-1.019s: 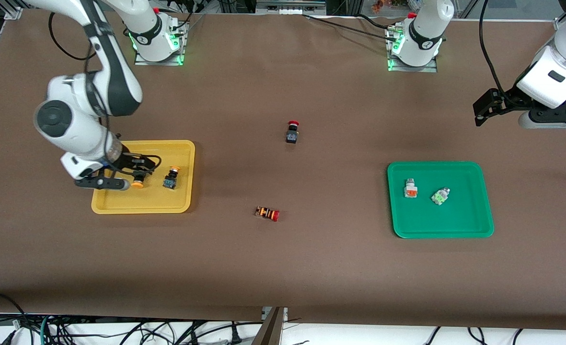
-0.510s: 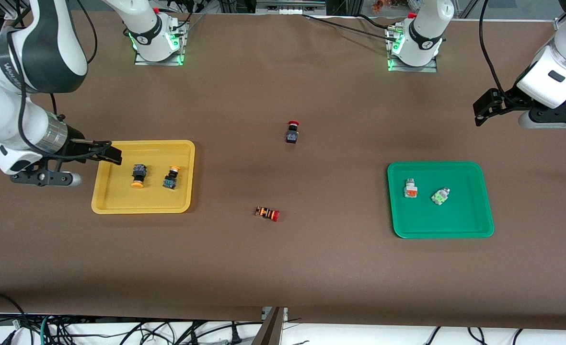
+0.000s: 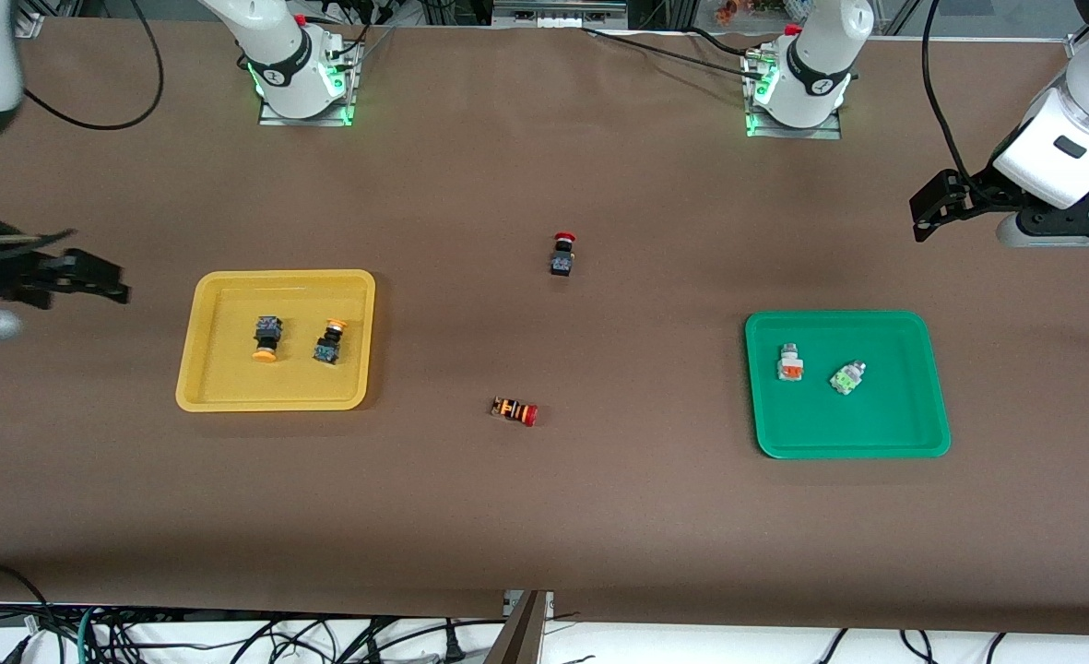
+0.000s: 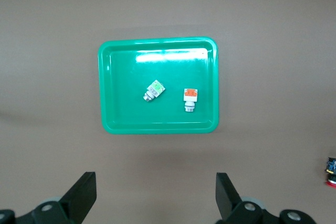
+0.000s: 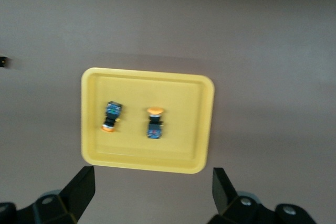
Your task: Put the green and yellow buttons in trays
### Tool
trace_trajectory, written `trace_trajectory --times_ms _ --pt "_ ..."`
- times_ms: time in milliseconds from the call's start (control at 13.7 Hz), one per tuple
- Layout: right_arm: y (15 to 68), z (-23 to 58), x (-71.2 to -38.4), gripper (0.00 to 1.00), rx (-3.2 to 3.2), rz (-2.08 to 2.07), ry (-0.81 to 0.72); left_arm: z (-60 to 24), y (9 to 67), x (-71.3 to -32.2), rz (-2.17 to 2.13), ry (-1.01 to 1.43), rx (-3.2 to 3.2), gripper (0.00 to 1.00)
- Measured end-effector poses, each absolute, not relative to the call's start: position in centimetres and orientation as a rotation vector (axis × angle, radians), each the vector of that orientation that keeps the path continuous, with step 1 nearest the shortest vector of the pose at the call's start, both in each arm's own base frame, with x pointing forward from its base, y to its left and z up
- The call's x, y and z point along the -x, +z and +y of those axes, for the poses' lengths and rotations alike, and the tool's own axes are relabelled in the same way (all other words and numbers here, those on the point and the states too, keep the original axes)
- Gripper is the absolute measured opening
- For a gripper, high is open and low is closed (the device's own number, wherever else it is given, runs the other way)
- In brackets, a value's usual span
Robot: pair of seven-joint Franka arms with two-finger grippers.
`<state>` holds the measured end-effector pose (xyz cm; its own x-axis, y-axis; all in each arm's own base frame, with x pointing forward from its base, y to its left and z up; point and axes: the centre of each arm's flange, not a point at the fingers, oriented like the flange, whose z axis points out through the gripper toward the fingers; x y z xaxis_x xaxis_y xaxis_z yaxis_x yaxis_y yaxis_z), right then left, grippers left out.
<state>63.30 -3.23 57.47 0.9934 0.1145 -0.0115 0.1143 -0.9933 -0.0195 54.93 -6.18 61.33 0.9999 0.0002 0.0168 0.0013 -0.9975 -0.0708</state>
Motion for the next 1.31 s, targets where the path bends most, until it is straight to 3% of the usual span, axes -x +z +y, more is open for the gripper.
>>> trace_trajectory --times_ms 218,801,1019,1311 --pt "59.1 -5.7 -63.4 0.99 3.132 -0.229 -0.032 -6.2 61.3 -54.9 -0.001 -0.022 3.07 1.0" --pt "57.5 -5.0 -63.3 0.99 3.138 0.01 0.02 -6.2 61.3 -54.9 -0.001 -0.021 3.07 1.0" --pt "55.8 -5.1 -61.9 0.99 3.132 0.032 0.001 -6.2 61.3 -54.9 -0.001 -0.021 3.07 1.0" --pt "57.4 -4.4 -59.9 0.99 3.119 0.011 -0.023 -6.2 61.3 -54.9 -0.001 -0.018 3.07 1.0"
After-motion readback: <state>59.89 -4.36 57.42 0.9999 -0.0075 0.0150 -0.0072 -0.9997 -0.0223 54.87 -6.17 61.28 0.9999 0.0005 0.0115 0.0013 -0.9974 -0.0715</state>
